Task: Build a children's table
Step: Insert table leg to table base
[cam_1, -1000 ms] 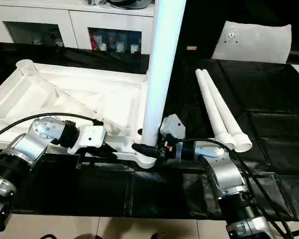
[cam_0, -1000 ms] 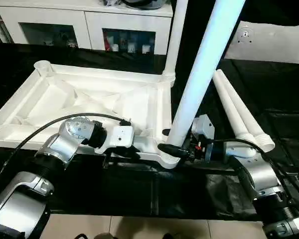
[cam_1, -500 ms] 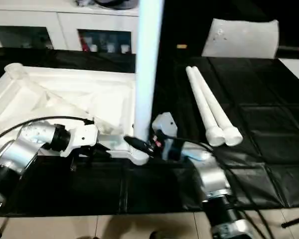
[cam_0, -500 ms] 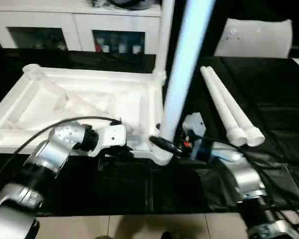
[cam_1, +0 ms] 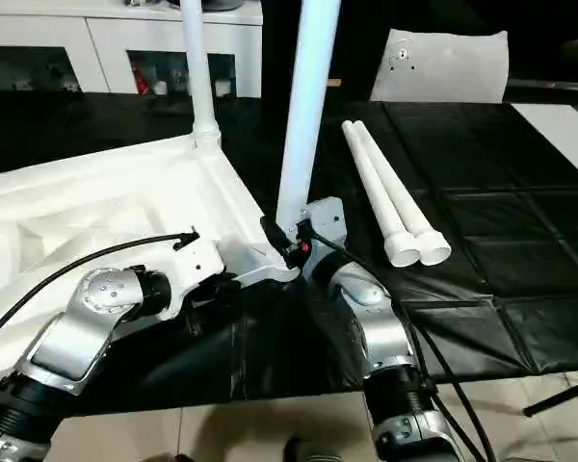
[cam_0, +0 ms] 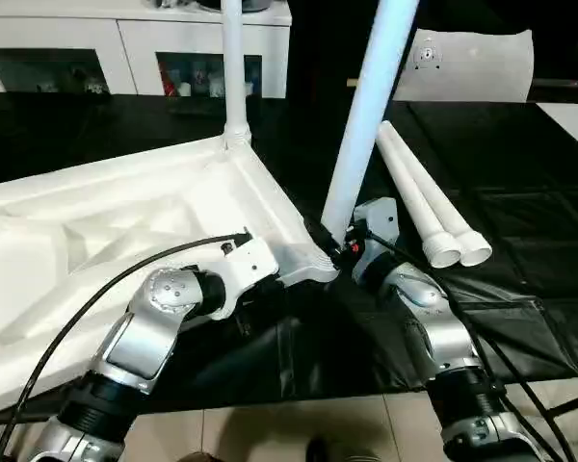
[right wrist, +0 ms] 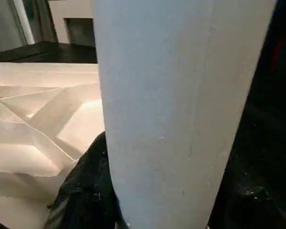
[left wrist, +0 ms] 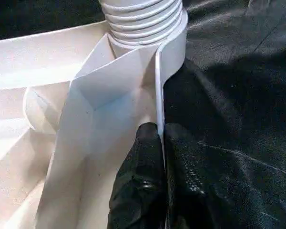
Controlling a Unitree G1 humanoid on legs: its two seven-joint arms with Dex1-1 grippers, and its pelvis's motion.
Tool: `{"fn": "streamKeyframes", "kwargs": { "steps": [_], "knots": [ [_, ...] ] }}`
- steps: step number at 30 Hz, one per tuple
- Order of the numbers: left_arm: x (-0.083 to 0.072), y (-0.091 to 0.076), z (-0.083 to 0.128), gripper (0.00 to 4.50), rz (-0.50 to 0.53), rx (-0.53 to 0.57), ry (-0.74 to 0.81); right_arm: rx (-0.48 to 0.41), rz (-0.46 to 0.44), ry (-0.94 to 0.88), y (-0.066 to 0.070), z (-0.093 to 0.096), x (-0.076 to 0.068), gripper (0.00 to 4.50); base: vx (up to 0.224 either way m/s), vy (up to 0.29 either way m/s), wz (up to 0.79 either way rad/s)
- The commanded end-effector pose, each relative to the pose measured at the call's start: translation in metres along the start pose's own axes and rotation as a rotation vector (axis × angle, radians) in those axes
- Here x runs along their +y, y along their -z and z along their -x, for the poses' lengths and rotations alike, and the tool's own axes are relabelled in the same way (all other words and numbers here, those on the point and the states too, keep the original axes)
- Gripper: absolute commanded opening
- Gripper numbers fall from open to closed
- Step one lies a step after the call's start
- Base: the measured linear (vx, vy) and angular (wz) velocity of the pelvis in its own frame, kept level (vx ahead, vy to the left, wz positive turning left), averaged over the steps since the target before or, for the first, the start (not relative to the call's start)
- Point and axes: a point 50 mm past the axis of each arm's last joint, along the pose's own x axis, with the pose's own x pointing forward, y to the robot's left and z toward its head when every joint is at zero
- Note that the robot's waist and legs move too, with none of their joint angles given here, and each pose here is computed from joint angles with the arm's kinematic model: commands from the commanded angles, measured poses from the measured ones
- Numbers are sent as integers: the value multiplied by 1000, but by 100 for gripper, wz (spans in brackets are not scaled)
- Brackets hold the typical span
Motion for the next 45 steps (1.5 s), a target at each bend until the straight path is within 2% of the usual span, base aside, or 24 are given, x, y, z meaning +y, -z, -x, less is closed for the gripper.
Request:
{"fn": "streamKeyframes", "kwargs": {
  "steps": [1, 10, 11, 15, 16, 18, 19, 21, 22, 27, 30, 35, 39, 45],
  "knots": [
    [0, 3, -2, 0, -15, 52, -16, 178, -62, 15, 40, 9, 4, 190, 0, 0, 0],
    [6, 5, -3, 0, -39, 53, 3, 205, -145, 31, 44, 10, 1, 190, 0, 0, 0],
    [9, 7, -3, 0, -41, 59, -24, 203, -169, 18, 44, 10, 1, 246, 0, 0, 0],
    [17, 6, -3, 0, -5, 46, -50, 204, -154, 28, 44, 10, -1, 267, 0, 0, 0],
    [18, 6, -3, 0, -2, 44, -47, 207, -148, 32, 44, 10, -2, 285, 0, 0, 0],
    [20, 6, -3, 0, -5, 38, -37, 214, -113, 25, 43, 11, -3, 303, 0, 0, 0],
    [24, 6, -2, 0, -9, 33, -35, 224, -65, 30, 43, 13, -5, 307, 0, 0, 0],
    [27, 5, -2, 0, -18, 22, -22, 227, -123, -2, 45, 16, -4, 324, 0, 0, 0],
    [28, 4, -1, 0, -24, 17, -15, 226, -125, -4, 45, 19, -5, 346, 0, 0, 0],
    [31, 5, -2, 0, -43, 7, 12, 206, -137, -16, 42, 29, -8, 387, 0, 0, 0],
    [32, 6, -3, 0, -66, 2, 58, 230, -154, -49, 41, 43, -12, 408, 0, 0, 0],
    [34, 8, -3, 0, -108, 4, 138, 170, -123, -112, 27, 61, -22, 447, 0, 0, 0],
    [34, 9, -3, 0, -154, 8, 212, 138, -75, -161, 10, 72, -31, 447, 0, 0, 0],
    [30, 6, -2, 0, -216, -28, 372, 154, 18, -246, -5, 77, -39, 447, 0, 0, 0]
  ]
}}
